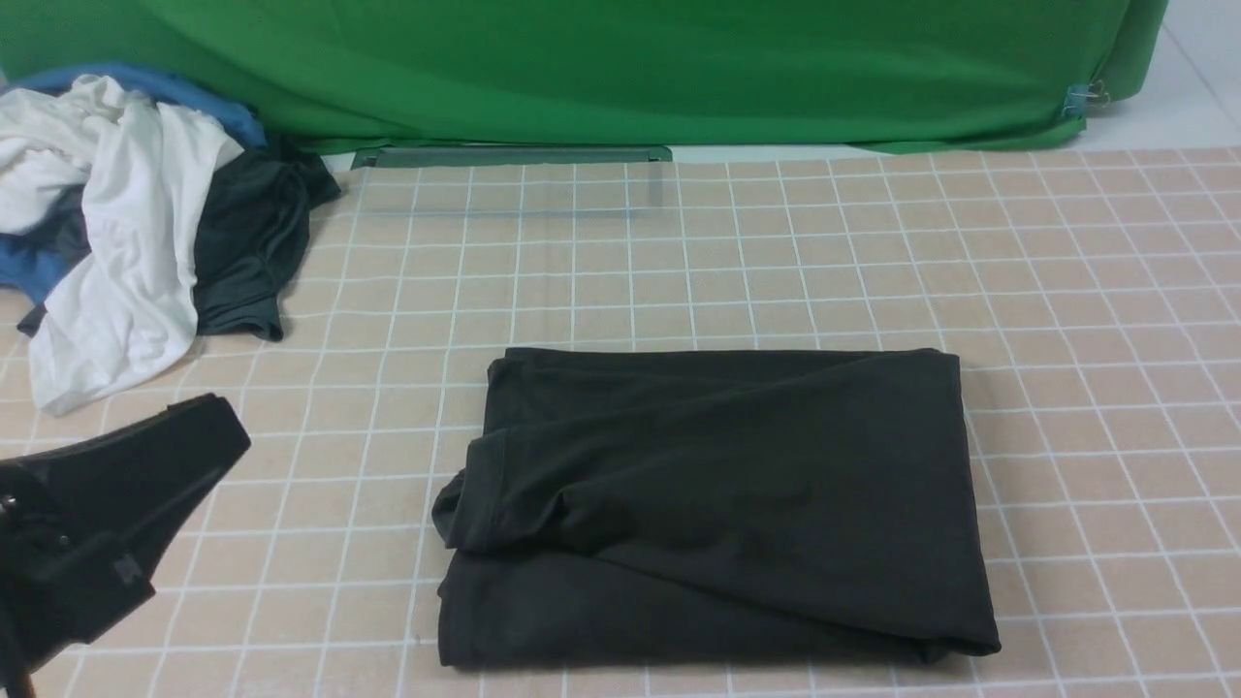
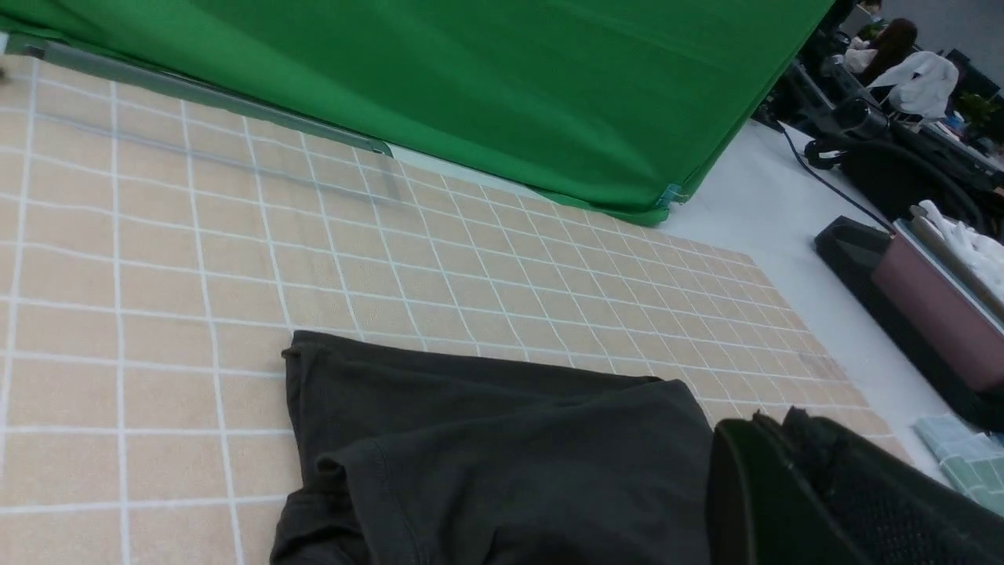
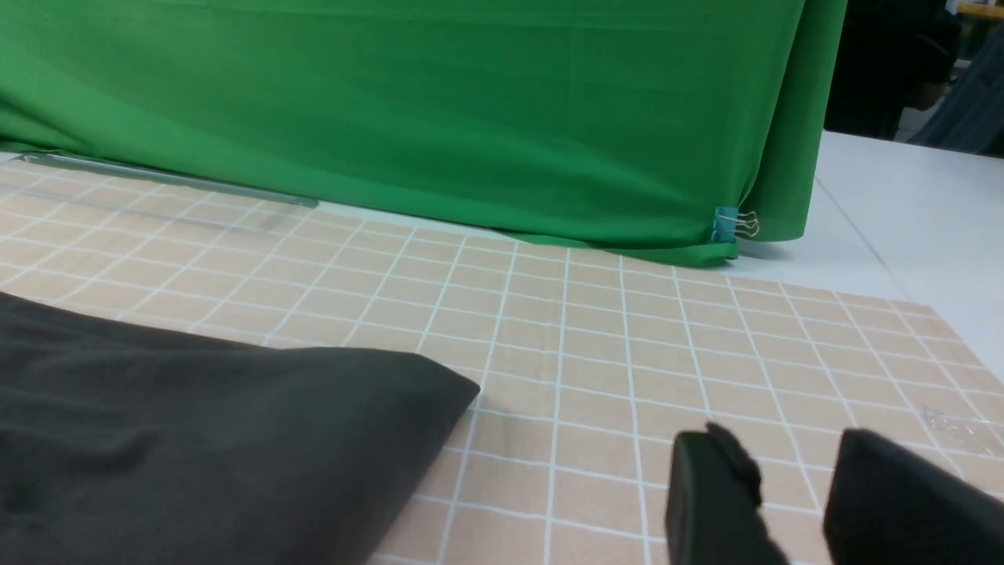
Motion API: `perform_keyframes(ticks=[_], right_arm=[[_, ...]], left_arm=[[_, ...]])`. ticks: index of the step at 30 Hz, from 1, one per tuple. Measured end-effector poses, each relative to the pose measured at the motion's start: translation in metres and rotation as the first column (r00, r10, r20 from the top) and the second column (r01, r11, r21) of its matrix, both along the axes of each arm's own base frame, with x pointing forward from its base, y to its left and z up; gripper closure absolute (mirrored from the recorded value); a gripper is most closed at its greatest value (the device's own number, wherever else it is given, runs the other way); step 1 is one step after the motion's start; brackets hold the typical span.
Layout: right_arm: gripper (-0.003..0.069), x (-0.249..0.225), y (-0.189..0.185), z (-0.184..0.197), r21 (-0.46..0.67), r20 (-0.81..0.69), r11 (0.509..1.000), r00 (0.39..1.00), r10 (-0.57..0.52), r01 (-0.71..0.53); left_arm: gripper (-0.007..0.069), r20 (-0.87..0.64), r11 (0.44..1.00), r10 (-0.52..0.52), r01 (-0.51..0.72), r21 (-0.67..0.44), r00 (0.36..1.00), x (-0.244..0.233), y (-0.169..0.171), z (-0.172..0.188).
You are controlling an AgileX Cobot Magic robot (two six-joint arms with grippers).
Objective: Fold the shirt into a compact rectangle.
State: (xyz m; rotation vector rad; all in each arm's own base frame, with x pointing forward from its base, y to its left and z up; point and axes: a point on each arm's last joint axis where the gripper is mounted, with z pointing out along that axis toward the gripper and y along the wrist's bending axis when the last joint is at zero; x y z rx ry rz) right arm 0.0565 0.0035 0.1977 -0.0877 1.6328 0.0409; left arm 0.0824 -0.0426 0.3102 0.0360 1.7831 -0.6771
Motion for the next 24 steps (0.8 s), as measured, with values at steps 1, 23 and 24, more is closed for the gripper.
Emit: perform_keyframes(ticks=[1,23,24], right_arm=[[0.0413,0.000,0.000,0.000,-0.001,0.000,1.000,1.000,0.000,0.000],[0.0413,0.000,0.000,0.000,0.000,0.000,1.000,1.000,0.000,0.000],[0.0413,0.000,0.000,0.000,-0.002,0.000,1.000,1.000,0.000,0.000]], left_arm=[[0.0609,0.005,1.000,0.002,-0.002,0.018,1.000,0.000,0.000,0.000],[0.0609,0.094,0.884,0.424,-0.434,0.173,0.901,-0.009,0.042,-0.092],[0.0609,0.100,0.877,0.439,-0.450,0.168,0.893,-0.012,0.043,-0.096]])
